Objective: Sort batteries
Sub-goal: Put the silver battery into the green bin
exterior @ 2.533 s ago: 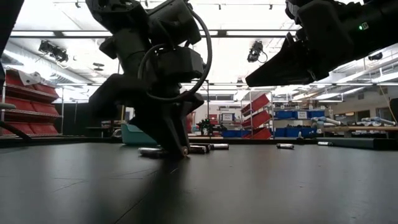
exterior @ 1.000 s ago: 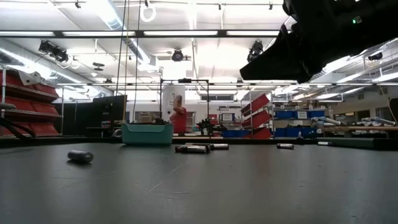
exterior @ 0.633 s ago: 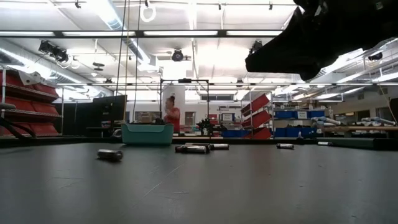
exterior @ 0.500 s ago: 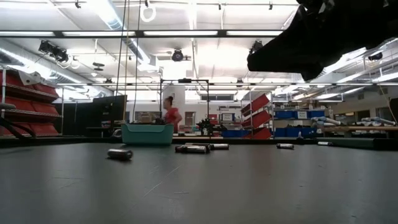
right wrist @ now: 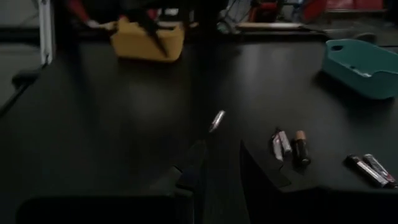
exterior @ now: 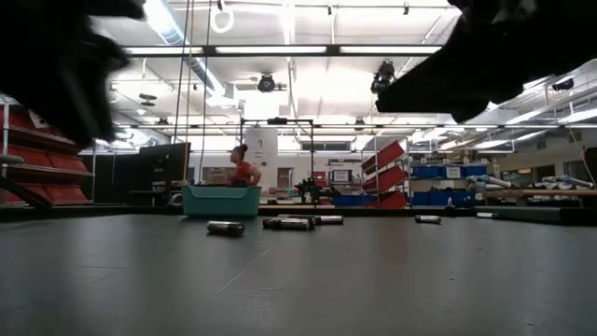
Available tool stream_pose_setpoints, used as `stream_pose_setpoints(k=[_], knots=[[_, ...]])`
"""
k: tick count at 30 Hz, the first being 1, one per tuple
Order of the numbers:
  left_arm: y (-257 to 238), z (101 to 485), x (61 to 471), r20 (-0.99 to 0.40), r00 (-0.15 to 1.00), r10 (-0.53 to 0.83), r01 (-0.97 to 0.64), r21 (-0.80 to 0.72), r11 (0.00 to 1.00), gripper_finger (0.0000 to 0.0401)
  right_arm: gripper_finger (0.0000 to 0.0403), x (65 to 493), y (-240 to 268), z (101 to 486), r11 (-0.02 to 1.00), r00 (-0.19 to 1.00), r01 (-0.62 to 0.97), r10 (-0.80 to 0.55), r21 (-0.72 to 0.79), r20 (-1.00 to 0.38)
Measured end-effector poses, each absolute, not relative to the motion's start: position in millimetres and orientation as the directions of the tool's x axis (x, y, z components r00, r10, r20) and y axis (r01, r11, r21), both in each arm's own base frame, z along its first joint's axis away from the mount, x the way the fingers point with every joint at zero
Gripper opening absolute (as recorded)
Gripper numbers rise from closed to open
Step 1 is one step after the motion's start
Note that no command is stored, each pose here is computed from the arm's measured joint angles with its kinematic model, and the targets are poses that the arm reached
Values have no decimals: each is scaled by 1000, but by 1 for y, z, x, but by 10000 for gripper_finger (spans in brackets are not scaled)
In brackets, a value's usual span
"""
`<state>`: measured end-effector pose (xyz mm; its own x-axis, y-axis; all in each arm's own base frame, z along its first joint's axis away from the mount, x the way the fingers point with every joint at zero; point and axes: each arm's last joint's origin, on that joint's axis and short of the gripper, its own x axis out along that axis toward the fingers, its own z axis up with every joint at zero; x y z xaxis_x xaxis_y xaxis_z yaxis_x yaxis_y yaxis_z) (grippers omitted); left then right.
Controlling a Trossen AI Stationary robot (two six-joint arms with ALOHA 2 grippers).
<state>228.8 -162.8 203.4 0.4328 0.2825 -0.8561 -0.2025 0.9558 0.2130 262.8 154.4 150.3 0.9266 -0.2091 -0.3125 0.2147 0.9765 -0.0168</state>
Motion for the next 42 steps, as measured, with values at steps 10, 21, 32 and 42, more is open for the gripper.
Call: stream_pose_setpoints(k=[10,21,32,42], knots=[[-85,196,298,-863,464,202,68,262,963,185,83,259,156,142,991,905,133,-114,16,-410],[-33,189,326,-865,502,-19,262,131,956,185,83,249,171,143,984,916,172,-145,38,-374],[-29,138,345,-904,428,-6,387,178,905,185,83,249,163,140,964,893,267,-252,-14,-374],[-29,151,340,-909,417,-20,350,140,926,183,83,245,165,139,945,884,326,-295,26,-362]])
